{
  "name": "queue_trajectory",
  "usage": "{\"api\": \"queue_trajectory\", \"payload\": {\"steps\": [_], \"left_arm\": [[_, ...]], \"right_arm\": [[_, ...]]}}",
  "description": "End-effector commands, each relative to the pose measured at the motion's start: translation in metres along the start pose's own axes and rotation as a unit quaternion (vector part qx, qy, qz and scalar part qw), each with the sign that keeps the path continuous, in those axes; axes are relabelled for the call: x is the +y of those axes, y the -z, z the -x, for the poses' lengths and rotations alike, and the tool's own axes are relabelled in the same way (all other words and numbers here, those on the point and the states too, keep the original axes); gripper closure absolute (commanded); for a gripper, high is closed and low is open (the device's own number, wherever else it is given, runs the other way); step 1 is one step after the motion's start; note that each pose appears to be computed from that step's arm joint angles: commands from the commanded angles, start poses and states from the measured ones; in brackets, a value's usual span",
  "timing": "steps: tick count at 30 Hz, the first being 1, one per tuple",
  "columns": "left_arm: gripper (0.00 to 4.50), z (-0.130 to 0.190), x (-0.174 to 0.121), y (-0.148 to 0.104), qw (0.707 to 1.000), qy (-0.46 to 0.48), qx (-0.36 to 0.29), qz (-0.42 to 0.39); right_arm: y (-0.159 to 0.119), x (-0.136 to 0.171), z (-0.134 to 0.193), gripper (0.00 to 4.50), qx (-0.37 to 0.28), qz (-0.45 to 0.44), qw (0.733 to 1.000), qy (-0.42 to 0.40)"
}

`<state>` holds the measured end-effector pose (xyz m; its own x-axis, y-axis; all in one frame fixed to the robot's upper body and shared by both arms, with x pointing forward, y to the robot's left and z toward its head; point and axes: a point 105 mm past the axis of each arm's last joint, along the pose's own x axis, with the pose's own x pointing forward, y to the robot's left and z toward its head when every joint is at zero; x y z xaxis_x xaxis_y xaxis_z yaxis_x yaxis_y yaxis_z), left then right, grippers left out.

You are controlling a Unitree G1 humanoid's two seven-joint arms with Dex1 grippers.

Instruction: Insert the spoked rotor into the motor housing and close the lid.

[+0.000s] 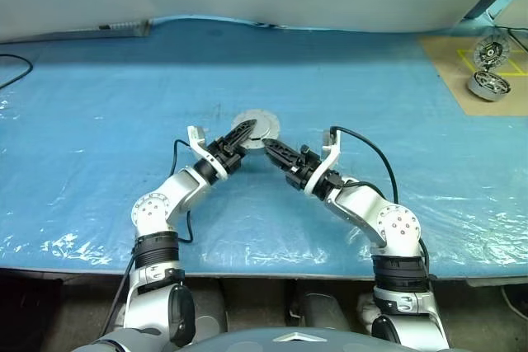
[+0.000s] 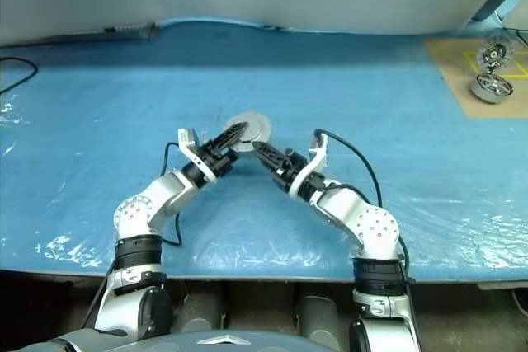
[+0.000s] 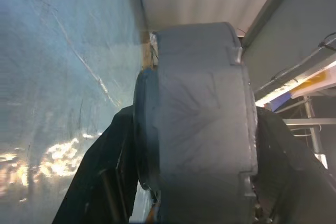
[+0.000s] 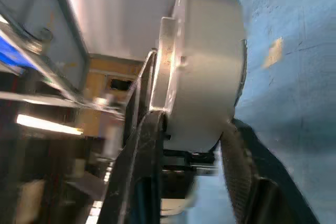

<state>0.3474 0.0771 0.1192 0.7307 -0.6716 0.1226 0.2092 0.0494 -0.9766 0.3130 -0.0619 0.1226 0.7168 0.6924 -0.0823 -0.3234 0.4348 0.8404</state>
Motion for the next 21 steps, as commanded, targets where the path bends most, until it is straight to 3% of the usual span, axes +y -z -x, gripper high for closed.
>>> {"api": "queue_trajectory", "payload": {"steps": [1,3,6,13,17,21], "left_arm": [[2.09,0.001,-0.009,-0.026,0.998,-0.005,-0.041,-0.042],[2.09,-0.002,-0.005,-0.034,0.997,-0.023,-0.047,-0.061],[2.09,-0.015,-0.002,-0.052,0.992,-0.045,-0.060,-0.097],[2.09,-0.045,0.006,-0.084,0.982,-0.089,-0.081,-0.144],[2.09,-0.053,0.025,-0.088,0.974,-0.142,-0.076,-0.160],[2.09,-0.046,0.047,-0.089,0.965,-0.195,-0.073,-0.163]], "right_arm": [[-0.029,-0.006,0.011,1.63,-0.066,0.138,0.987,0.041],[-0.034,-0.005,0.013,0.96,-0.084,0.191,0.977,0.044],[-0.038,-0.012,0.018,0.00,-0.100,0.340,0.932,0.078],[-0.024,-0.026,0.022,0.00,-0.098,0.581,0.801,0.110],[-0.015,-0.039,0.025,0.00,-0.090,0.601,0.785,0.122],[-0.013,-0.045,0.026,0.00,-0.087,0.598,0.787,0.129]]}}
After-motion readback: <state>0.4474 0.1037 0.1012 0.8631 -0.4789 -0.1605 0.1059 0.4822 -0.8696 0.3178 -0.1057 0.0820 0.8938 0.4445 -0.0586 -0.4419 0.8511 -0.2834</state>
